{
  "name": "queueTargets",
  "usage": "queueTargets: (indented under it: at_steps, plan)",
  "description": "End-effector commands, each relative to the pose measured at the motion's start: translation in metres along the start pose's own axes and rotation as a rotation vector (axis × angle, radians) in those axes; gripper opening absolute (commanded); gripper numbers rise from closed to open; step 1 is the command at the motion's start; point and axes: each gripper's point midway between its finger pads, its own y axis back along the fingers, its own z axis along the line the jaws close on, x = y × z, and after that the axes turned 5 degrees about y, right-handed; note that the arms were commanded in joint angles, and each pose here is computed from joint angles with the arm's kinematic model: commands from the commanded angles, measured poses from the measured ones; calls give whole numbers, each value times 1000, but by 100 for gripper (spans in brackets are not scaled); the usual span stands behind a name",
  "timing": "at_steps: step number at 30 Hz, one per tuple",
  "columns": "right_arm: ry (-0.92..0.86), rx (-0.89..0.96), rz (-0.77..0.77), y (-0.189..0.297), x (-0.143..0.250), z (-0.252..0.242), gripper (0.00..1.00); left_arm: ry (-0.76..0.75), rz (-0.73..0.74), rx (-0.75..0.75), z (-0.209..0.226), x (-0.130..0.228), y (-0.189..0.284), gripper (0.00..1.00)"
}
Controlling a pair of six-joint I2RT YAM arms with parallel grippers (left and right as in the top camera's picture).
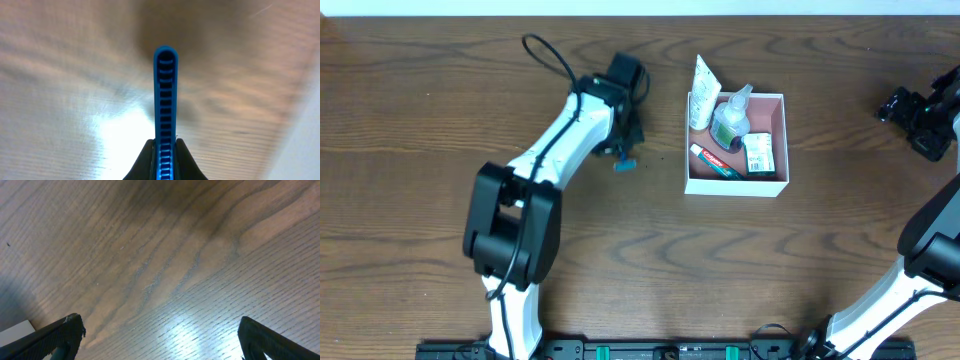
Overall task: Pack container
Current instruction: 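Lift the blue razor with left gripper and carry it into the box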
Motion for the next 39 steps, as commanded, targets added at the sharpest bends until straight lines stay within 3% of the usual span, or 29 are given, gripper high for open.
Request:
queueTargets:
  at_steps: [1,7,14,26,27,29,33,39]
  plan:
    - [-11,1,-20,10,-3,0,99,-131,-151,145,-48,-13,74,6]
    - [-11,1,-20,10,-3,0,99,-424,-289,319,-129,23,123,6]
    - [-11,1,-20,10,-3,0,99,-635,-384,324,-187,63,106,6]
    - [-11,1,-20,10,-3,0,99,-734,-373,317,-211,80,60,6]
    - [-11,1,-20,10,-3,0,99,-735,-369,315,-211,81,57,12]
    - [-11,1,-20,10,-3,0,99,-742,-367,310,-211,81,55,34]
    - [-11,1,-20,10,-3,0,99,-756,-370,308,-211,81,55,37]
    - [-11,1,-20,10,-3,0,99,-762,-359,289,-205,81,57,50]
